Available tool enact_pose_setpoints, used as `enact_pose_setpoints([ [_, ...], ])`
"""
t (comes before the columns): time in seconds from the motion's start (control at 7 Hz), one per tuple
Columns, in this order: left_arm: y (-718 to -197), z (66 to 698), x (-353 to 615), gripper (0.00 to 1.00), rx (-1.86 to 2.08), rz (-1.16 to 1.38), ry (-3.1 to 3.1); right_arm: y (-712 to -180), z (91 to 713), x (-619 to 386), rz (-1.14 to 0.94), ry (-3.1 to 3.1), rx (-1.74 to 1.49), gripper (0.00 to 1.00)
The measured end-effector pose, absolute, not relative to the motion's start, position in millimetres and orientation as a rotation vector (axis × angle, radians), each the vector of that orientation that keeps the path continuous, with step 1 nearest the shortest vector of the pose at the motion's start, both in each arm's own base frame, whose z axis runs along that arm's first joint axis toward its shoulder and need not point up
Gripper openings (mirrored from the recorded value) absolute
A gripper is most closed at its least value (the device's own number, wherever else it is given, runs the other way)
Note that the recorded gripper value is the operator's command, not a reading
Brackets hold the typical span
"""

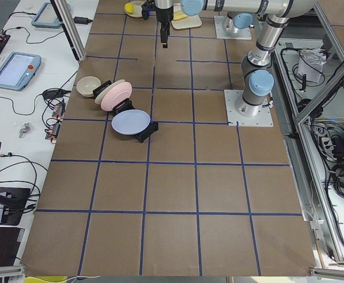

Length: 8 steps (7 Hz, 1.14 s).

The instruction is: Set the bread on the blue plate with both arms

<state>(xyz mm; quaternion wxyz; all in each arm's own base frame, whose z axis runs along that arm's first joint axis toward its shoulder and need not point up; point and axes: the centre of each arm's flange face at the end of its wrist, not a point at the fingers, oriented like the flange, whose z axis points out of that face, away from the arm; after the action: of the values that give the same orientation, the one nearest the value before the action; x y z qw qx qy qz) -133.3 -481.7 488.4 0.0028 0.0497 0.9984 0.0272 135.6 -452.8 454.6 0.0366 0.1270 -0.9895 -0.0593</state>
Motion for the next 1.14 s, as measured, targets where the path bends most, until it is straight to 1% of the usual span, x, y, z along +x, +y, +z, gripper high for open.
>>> enact_pose_setpoints([
  [0.29, -481.2, 487.6, -133.3, 1.00, 0.157, 0.092, 3.131, -453.5, 454.5, 141.2, -0.165, -3.080, 0.394, 0.99],
  [0.57, -477.8, 480.3, -129.4, 1.00, 0.176, 0.158, 3.143, -457.2, 451.7, 143.5, -0.153, -3.097, 0.403, 0.99],
  [0.86, -508.9, 459.9, -90.1, 1.00, 0.128, 0.171, 3.156, -465.2, 435.8, 136.0, -0.173, -3.091, 0.457, 0.99],
  [1.14, -554.7, 423.1, -2.0, 1.00, 0.057, 0.187, 3.183, -474.0, 396.5, 86.9, -0.201, -3.079, 0.582, 0.99],
])
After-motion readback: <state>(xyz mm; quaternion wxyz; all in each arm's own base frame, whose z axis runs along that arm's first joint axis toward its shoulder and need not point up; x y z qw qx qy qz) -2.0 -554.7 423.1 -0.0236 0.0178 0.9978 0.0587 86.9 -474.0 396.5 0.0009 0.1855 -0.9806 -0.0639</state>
